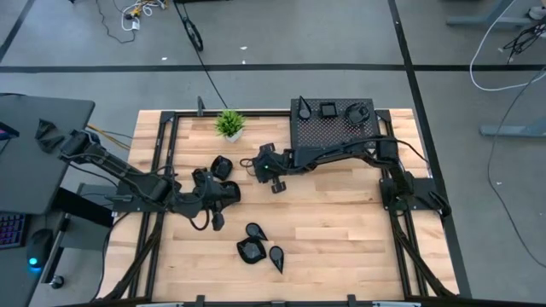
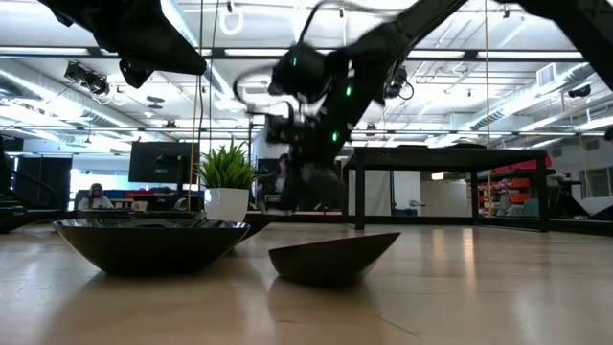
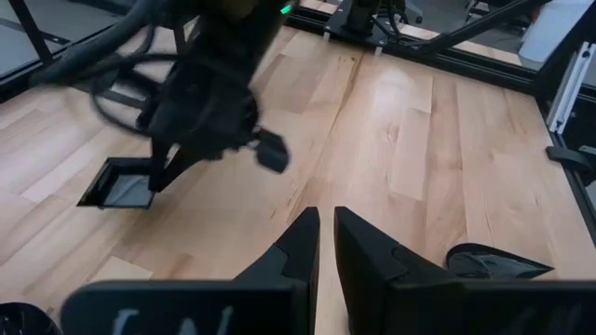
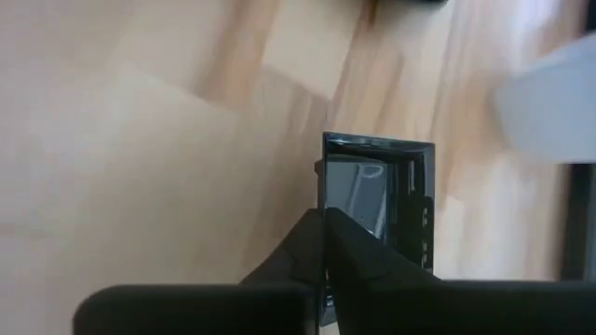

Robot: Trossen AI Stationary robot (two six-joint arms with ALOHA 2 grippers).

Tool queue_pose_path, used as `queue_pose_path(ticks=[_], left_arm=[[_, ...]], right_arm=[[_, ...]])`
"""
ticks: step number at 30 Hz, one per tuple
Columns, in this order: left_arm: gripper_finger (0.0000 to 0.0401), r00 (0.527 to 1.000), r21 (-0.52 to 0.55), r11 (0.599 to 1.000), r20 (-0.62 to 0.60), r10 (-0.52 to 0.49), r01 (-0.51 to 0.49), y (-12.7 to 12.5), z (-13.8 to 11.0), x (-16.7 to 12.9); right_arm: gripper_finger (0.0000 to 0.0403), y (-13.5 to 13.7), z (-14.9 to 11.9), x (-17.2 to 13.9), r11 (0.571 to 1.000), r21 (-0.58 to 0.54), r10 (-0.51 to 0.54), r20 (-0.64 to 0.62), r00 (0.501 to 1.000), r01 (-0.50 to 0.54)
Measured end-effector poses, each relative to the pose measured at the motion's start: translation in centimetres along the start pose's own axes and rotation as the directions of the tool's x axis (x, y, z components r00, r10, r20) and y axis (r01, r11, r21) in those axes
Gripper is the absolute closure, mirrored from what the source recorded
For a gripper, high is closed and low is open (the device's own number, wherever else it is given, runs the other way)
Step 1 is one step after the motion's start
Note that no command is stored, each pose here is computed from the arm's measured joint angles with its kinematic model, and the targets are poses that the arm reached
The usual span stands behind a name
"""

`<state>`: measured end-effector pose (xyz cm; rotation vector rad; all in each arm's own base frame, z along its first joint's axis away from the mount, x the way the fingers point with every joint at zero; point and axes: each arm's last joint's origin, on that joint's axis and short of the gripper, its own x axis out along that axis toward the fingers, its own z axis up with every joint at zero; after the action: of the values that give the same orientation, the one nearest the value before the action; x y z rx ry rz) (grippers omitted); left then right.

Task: Pick & Place Mini shaped plates
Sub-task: Stack the black square plate on top of the black square plate on the shelf

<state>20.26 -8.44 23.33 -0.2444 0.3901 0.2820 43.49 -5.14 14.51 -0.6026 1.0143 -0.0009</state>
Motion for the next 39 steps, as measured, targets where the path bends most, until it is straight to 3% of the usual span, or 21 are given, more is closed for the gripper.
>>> queue_pose_path(ticks=[6,12,17,22,26,31,39], left_arm=[[0.0362,1.000,0.000,1.000,0.000,0.000,0.000,0.0,0.0,0.0],[0.0362,1.000,-0.001,1.000,0.001,0.000,0.000,0.0,0.0,0.0],[0.0362,1.000,-0.003,1.000,0.007,0.005,-0.005,0.0,0.0,0.0],[0.0362,1.000,-0.007,1.000,0.008,0.005,-0.005,0.0,0.0,0.0],[0.0362,1.000,-0.012,1.000,0.019,0.020,-0.020,0.0,0.1,0.0],[0.0362,1.000,-0.015,1.000,0.021,0.018,-0.018,0.0,0.1,0.0],[0.0362,1.000,-0.016,1.000,0.021,0.019,-0.019,0.0,0.1,0.0]], right_arm=[[0.0391,1.3,2.7,-5.7,1.000,0.003,-0.016,0.056,0.998,0.015],[0.0392,1.9,4.4,-14.7,1.000,-0.013,-0.013,0.185,0.983,0.016],[0.0391,-0.3,2.3,-21.6,0.999,0.009,-0.048,0.221,0.974,0.048],[0.0390,-3.3,-2.0,-25.9,0.997,0.016,-0.082,0.129,0.988,0.080],[0.0390,-5.8,-5.6,-26.9,0.989,0.098,-0.110,0.006,0.994,0.109],[0.0390,-8.8,-9.1,-25.8,0.958,0.243,-0.130,-0.097,0.987,0.150],[0.0390,-9.6,-15.0,-21.3,0.965,0.209,-0.105,-0.248,0.963,0.159]])
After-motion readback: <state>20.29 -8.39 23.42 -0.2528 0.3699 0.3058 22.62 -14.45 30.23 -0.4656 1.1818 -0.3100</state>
